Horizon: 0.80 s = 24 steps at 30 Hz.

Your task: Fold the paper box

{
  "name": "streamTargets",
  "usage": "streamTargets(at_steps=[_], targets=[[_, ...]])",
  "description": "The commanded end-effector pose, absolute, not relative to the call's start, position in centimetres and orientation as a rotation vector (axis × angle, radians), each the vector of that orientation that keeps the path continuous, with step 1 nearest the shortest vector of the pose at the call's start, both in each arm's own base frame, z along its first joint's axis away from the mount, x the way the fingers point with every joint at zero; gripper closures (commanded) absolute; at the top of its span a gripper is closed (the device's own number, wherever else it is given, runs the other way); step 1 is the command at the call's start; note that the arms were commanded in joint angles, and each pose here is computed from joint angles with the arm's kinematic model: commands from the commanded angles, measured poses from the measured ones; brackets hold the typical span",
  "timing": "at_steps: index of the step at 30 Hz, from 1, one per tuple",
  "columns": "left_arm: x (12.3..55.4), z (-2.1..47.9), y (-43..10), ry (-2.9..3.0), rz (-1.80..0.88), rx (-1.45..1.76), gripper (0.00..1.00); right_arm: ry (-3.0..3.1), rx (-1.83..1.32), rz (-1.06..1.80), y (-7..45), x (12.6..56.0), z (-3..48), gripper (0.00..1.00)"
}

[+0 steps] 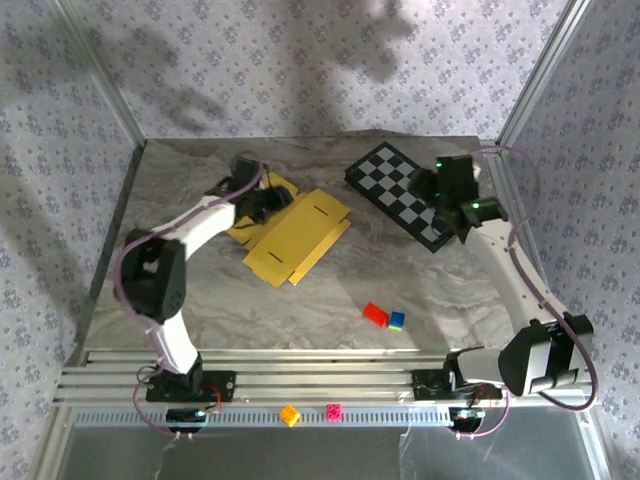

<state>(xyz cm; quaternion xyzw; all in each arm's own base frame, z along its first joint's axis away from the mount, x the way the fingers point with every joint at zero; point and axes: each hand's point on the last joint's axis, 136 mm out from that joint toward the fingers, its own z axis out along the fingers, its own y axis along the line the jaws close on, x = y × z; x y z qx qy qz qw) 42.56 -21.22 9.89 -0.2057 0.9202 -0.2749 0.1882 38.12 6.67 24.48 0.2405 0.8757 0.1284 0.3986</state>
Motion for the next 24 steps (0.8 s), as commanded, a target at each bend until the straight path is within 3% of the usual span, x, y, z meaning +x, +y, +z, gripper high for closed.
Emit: streamTargets(at_steps=[1, 8, 14, 18, 24], targets=[[40.5, 5.3, -20.2, 2.797, -0.707, -0.732, 0.51, 2.272, 0.464, 0.430, 10.6, 37.1, 25.9, 0.19], [33.6, -0.3, -16.7, 3.086, -0.370, -0.591, 0.54, 2.450, 0.316, 0.559, 16.0, 36.0, 21.8, 0.21], [27.1, -0.4, -11.0, 3.181, -0.093, -0.373, 0.52, 2.551, 0.247, 0.620, 18.8, 35.2, 18.6, 0.21], [29.0, 2.6, -9.6, 3.075, -0.097, -0.296, 0.46, 2.605, 0.187, 0.675, 21.4, 35.3, 17.0, 0.23], [33.2, 12.3, -11.4, 2.824, -0.228, -0.383, 0.37, 2.682, 0.103, 0.751, 25.6, 36.0, 15.4, 0.25]])
